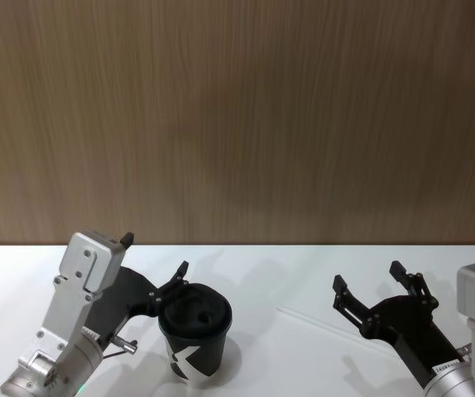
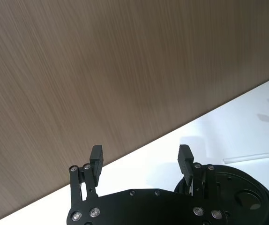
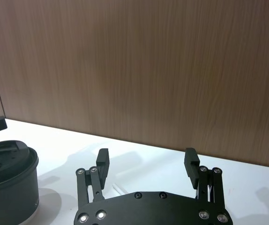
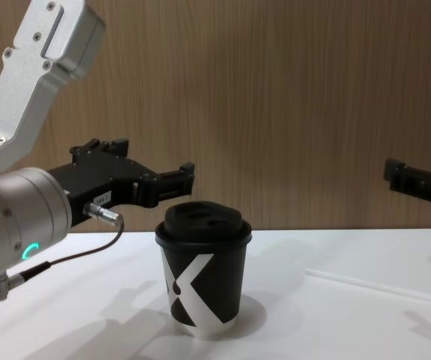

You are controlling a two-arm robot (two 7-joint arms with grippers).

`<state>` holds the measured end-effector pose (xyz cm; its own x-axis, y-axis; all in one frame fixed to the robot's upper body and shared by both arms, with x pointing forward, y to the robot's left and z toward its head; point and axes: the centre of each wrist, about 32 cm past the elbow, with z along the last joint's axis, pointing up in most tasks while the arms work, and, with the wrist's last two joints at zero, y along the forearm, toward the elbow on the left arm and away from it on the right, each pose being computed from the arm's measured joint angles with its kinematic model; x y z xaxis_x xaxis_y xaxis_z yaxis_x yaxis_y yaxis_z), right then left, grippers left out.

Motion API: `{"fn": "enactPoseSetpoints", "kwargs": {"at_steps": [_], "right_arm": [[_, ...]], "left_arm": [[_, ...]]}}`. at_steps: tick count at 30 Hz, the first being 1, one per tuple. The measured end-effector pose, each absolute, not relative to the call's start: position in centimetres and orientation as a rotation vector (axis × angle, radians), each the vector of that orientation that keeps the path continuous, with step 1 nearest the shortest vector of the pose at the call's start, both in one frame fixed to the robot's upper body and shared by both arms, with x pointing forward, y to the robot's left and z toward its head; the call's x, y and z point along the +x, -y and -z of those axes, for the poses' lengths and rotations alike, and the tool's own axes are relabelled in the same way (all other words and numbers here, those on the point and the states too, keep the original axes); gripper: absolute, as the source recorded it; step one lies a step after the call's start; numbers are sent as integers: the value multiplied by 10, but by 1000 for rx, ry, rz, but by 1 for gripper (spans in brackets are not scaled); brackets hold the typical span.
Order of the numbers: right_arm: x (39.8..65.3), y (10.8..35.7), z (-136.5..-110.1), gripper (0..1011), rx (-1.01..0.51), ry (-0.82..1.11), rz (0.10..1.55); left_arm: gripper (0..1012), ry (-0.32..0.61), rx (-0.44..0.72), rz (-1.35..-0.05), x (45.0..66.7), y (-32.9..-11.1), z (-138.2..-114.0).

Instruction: Pick up the straw with one hand, pass it to the other hand, and insert it into the cup.

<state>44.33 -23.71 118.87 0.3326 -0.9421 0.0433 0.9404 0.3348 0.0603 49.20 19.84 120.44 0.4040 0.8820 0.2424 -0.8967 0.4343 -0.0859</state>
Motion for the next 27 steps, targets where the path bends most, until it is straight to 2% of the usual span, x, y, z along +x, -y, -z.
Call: {"fn": "enactPoseSetpoints", "kwargs": {"at_steps": [27], "right_arm": [[443,237,-1189,1001,26,75,1229]], "left_arm": [[1003,268,61,-1124,492,-198,-1204]]}}
